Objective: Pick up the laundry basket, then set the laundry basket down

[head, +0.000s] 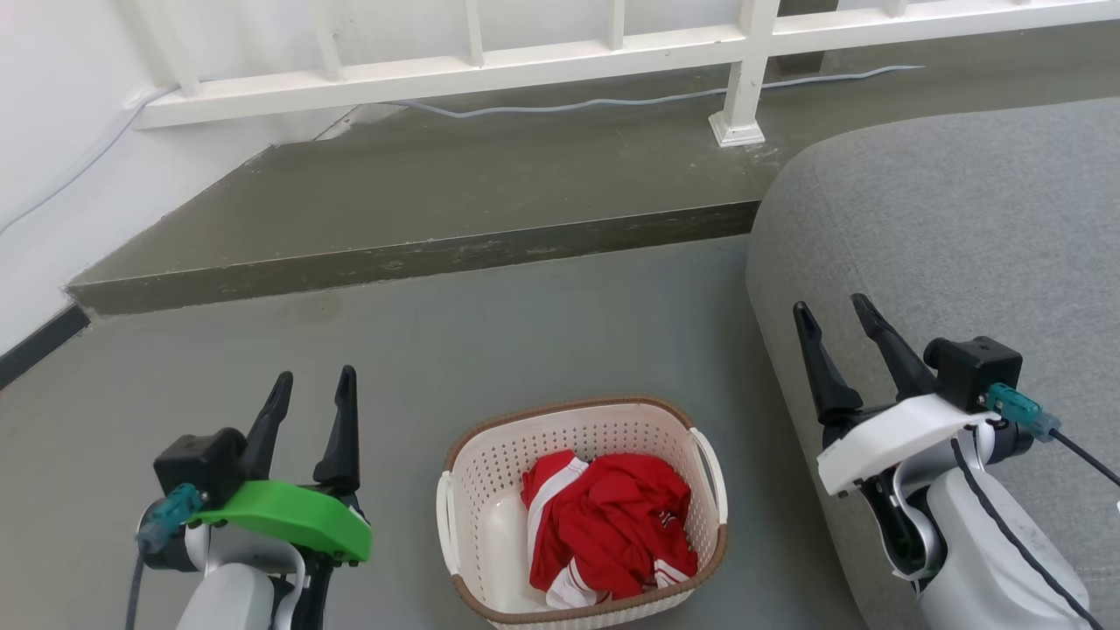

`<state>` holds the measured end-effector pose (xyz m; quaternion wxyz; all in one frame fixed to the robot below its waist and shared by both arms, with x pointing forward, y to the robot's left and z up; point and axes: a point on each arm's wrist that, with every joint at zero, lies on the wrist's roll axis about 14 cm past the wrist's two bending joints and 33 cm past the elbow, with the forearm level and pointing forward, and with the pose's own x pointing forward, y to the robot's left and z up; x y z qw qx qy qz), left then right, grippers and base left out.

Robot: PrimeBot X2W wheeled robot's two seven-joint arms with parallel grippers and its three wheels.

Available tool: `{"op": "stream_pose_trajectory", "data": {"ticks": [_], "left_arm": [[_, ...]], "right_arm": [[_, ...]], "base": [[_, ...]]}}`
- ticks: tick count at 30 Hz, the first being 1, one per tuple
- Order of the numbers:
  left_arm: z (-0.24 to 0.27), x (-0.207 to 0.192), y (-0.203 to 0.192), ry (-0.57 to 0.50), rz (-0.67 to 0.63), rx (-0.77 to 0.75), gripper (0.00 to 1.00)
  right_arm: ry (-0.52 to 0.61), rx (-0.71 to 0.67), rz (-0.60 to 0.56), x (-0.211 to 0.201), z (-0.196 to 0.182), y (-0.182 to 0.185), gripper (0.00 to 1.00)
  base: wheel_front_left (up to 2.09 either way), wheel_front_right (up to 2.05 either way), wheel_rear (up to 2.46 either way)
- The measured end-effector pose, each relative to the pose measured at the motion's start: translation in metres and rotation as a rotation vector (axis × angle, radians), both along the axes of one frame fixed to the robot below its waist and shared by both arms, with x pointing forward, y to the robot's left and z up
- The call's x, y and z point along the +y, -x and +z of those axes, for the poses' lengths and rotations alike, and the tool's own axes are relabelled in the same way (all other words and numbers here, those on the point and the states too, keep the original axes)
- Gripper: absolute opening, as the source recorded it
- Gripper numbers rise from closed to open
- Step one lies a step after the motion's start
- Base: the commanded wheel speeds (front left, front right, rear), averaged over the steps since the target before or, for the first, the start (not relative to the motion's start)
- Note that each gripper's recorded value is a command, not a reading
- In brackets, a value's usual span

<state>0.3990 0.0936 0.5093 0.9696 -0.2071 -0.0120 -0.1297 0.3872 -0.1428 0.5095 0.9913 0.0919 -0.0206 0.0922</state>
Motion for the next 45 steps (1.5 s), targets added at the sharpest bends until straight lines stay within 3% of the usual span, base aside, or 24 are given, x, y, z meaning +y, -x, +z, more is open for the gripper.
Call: {"op": "stream_pose_trajectory", "data": {"ticks": [10, 26, 27, 34, 45], "left_arm": [[0.001, -0.002, 0.006, -0.08, -0.004, -0.025, 1.0], [-0.005, 0.0, 0.012, -0.075, 0.008, -0.009, 1.0], [-0.003, 0.0, 0.012, -0.074, 0.009, -0.015, 0.0], [-0.034, -0.003, 0.025, -0.077, 0.002, 0.086, 0.0], [-0.042, 0.014, 0.024, 0.042, 0.058, 0.168, 0.0]], "right_arm": [[0.001, -0.012, -0.004, 0.0, 0.003, 0.002, 1.0], [-0.001, -0.017, -0.008, 0.0, 0.003, 0.007, 1.0], [-0.002, -0.018, -0.009, 0.0, 0.003, 0.007, 0.0], [-0.019, 0.106, -0.016, 0.003, -0.037, 0.026, 0.0], [-0.153, 0.152, -0.076, -0.011, -0.039, 0.021, 0.0]], "base": [[0.0, 0.0, 0.0], [0.0, 0.0, 0.0], [0.0, 0.0, 0.0], [0.0, 0.0, 0.0], [0.0, 0.0, 0.0]]}}
